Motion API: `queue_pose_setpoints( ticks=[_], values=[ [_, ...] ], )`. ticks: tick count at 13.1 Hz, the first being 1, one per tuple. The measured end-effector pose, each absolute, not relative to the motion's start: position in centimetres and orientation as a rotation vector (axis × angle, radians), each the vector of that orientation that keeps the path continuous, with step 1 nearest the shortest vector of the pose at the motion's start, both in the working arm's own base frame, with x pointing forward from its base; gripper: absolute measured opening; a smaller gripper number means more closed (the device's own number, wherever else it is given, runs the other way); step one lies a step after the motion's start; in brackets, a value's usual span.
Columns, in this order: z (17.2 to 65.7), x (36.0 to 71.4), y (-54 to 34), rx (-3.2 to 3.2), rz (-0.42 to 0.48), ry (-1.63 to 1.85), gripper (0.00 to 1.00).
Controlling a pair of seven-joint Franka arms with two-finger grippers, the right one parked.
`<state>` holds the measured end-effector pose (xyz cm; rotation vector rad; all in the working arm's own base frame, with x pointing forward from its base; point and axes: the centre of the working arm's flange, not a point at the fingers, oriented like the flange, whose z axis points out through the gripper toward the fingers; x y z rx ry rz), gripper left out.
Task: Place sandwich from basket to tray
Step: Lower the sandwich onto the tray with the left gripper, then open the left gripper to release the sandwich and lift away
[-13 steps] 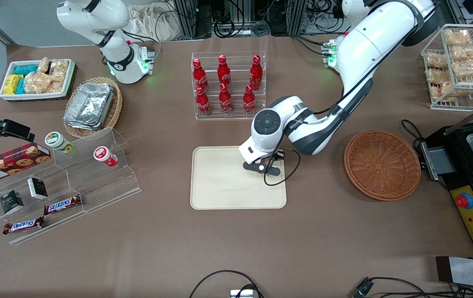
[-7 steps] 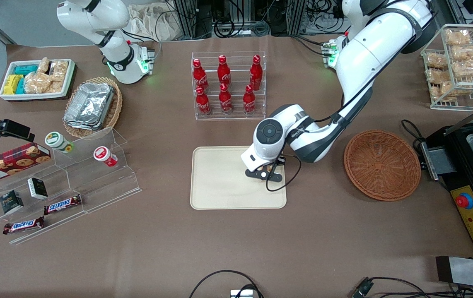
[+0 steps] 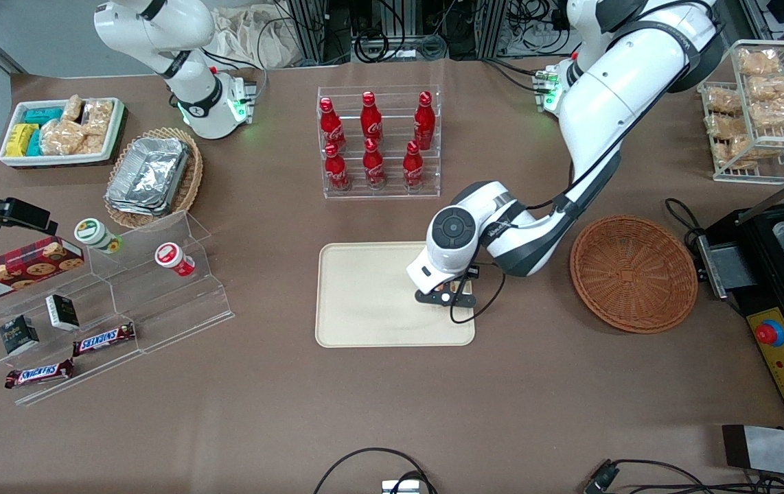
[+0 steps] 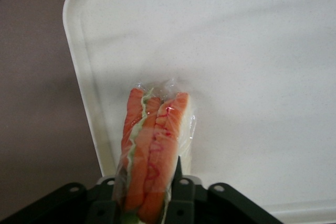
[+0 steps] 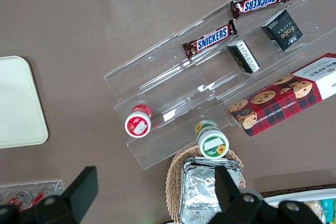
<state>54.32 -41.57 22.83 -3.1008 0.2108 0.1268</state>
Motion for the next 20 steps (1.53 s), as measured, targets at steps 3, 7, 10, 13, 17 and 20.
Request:
queue_pose_setpoints(
  ticks=[3, 7, 10, 13, 17, 20],
  values=[
    [22.8, 54.4, -41.6, -3.104, 0.124, 0.205, 0.72],
    [24.2, 55.6, -41.7, -3.127, 0.08, 0.144, 0.97],
    [27.4, 57.9, -41.1, -3.125, 0.034, 0.063, 0.99],
    [32.5, 60.0, -40.1, -3.109, -0.039, -0.061, 1.0],
    [38.2, 61.5, -37.6, -3.08, -0.139, -0.169, 1.0],
    [41.5, 63.8, -33.0, -3.051, -0.175, -0.292, 1.0]
  ],
)
